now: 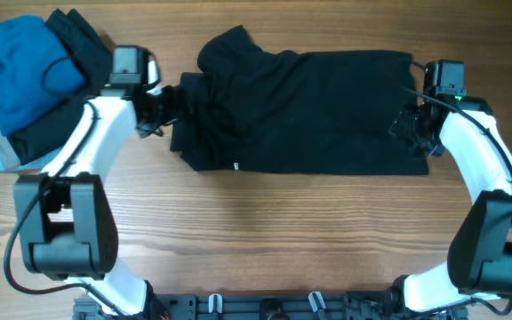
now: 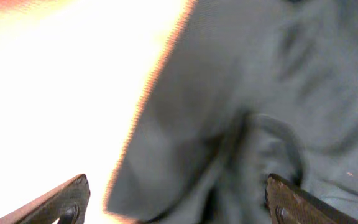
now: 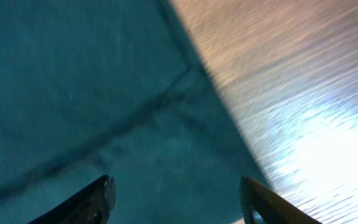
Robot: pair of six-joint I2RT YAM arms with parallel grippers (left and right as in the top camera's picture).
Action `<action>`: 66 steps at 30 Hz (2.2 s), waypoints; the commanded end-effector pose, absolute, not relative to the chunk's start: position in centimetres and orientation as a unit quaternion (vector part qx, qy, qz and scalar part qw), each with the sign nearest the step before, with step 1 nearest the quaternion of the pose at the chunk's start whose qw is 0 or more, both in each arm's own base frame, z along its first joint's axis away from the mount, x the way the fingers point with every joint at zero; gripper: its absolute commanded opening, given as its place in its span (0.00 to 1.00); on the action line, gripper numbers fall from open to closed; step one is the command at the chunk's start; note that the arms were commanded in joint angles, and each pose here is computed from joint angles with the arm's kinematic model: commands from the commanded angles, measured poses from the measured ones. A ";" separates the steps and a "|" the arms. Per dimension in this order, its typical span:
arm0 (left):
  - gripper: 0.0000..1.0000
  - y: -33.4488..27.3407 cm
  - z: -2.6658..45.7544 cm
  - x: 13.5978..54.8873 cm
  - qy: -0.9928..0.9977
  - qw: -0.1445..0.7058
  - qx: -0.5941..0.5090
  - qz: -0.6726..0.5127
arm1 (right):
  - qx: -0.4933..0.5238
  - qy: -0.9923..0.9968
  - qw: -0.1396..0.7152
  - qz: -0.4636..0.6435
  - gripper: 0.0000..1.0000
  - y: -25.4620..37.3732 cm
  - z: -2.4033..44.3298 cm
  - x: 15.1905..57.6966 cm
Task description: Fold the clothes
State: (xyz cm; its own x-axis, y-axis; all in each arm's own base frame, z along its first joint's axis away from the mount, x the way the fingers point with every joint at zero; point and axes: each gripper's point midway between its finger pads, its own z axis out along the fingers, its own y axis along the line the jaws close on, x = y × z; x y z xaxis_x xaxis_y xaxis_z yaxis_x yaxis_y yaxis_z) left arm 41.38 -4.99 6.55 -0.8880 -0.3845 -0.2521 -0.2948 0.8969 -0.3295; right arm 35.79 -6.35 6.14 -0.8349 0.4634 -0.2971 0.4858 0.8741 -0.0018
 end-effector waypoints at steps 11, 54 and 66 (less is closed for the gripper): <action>0.76 -6.5 -0.6 40.0 0.955 0.043 -0.187 -0.227 | 0.206 0.976 0.063 0.024 0.64 -3.4 -0.7 31.8; 0.04 4.3 1.9 32.6 0.961 -0.027 -0.276 0.001 | 0.318 0.935 -0.033 -0.154 0.04 -9.0 -2.3 23.1; 0.70 -5.9 13.0 48.5 0.938 0.261 -0.056 -0.222 | 0.291 0.950 0.109 -0.025 0.57 -6.8 6.2 31.8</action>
State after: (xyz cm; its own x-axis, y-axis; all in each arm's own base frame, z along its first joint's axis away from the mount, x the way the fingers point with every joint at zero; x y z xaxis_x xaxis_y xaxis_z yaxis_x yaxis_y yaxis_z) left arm 45.21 -3.65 8.99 -0.9144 -0.2986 -0.2732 -0.1329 0.8592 -0.4941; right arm 27.15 -7.45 0.72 -0.8219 0.5641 -0.0784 0.5694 0.8099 -0.1409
